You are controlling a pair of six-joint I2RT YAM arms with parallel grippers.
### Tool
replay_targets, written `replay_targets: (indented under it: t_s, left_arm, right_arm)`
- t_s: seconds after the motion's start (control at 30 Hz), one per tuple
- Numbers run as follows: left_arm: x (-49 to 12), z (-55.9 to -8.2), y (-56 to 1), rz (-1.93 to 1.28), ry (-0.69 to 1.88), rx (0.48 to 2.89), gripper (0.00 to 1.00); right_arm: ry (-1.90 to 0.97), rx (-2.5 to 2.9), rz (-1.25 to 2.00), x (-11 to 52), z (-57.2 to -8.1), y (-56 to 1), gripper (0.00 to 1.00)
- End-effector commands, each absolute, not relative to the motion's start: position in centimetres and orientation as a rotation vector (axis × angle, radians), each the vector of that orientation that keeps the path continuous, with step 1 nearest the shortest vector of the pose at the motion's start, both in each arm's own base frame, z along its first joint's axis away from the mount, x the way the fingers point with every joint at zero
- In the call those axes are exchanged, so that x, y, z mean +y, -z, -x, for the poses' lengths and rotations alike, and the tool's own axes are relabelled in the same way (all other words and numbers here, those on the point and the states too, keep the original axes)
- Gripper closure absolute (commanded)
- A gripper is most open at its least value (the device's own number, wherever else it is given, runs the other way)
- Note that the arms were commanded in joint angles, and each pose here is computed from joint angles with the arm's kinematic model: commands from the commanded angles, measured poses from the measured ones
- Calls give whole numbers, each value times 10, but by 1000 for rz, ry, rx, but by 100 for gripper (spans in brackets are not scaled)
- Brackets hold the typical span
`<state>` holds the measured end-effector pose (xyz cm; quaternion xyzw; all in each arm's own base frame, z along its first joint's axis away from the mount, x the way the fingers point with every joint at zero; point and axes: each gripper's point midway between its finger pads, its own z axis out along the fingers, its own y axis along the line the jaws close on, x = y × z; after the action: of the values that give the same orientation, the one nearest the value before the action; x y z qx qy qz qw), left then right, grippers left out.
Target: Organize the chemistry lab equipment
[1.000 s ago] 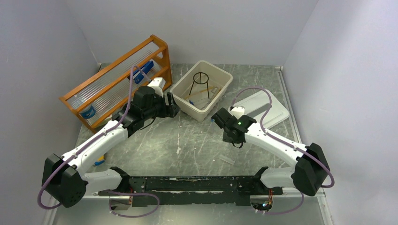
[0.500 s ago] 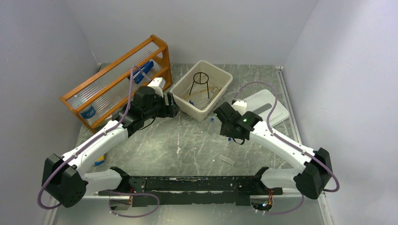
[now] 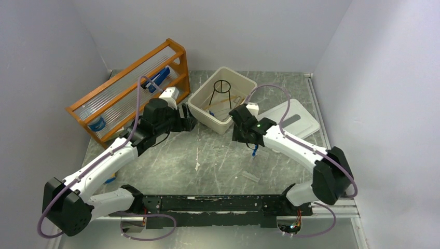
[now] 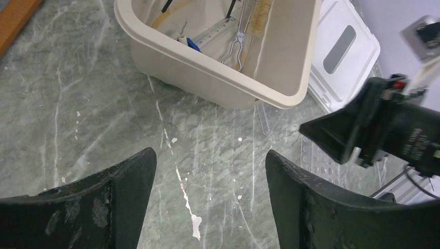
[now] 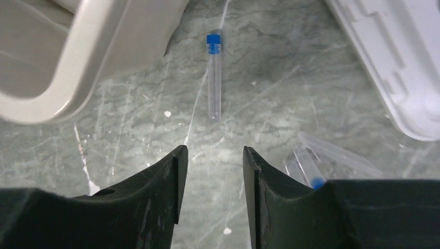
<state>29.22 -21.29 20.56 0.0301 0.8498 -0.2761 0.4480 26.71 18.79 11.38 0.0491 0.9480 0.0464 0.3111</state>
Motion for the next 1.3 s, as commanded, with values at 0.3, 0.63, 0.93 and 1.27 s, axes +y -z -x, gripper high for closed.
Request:
replay_targets:
  t_s: [0.3, 0.63, 0.93, 1.27]
  left_arm:
    - [-215, -293, -199, -59, 714, 2104, 21]
    - [-214, -290, -197, -56, 719, 2106, 21]
    - [-212, -290, -199, -56, 708, 2104, 22]
    - [-212, -290, -199, -65, 701, 2110, 22]
  right_arm:
    - [-110, 2499, 29, 208, -302, -41, 62]
    - [-16, 2534, 36, 194, -295, -11, 72]
    - [-40, 2594, 28, 189, -275, -4, 90]
    - [-34, 2766, -72, 170, -213, 9, 87]
